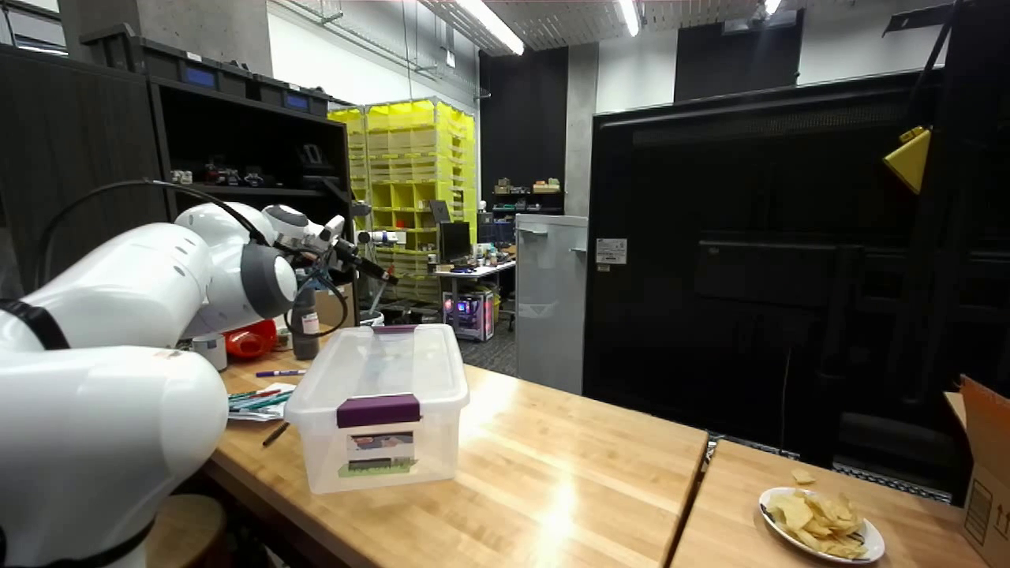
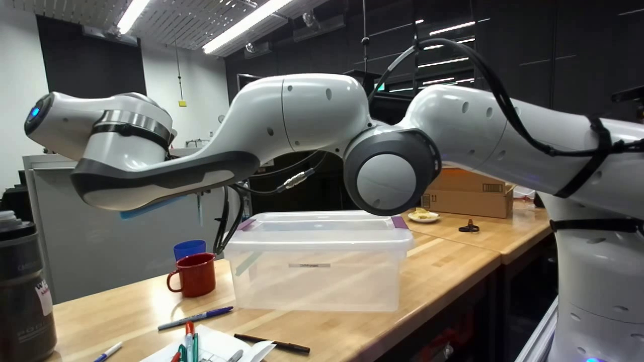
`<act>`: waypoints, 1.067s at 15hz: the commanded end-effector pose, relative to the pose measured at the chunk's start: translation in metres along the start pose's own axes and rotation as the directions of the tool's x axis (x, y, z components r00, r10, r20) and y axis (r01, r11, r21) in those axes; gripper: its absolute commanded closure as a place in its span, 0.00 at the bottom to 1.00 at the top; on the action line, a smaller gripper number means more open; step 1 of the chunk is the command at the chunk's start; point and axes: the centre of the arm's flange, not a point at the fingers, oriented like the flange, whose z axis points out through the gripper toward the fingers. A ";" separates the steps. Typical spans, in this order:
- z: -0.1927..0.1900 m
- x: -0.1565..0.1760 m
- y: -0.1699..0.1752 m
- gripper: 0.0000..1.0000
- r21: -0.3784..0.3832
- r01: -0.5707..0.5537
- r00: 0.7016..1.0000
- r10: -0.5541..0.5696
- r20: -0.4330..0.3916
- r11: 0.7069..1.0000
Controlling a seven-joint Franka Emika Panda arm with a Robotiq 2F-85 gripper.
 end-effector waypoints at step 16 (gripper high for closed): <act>0.000 0.000 0.000 0.57 0.000 0.000 1.000 0.000 0.000 1.000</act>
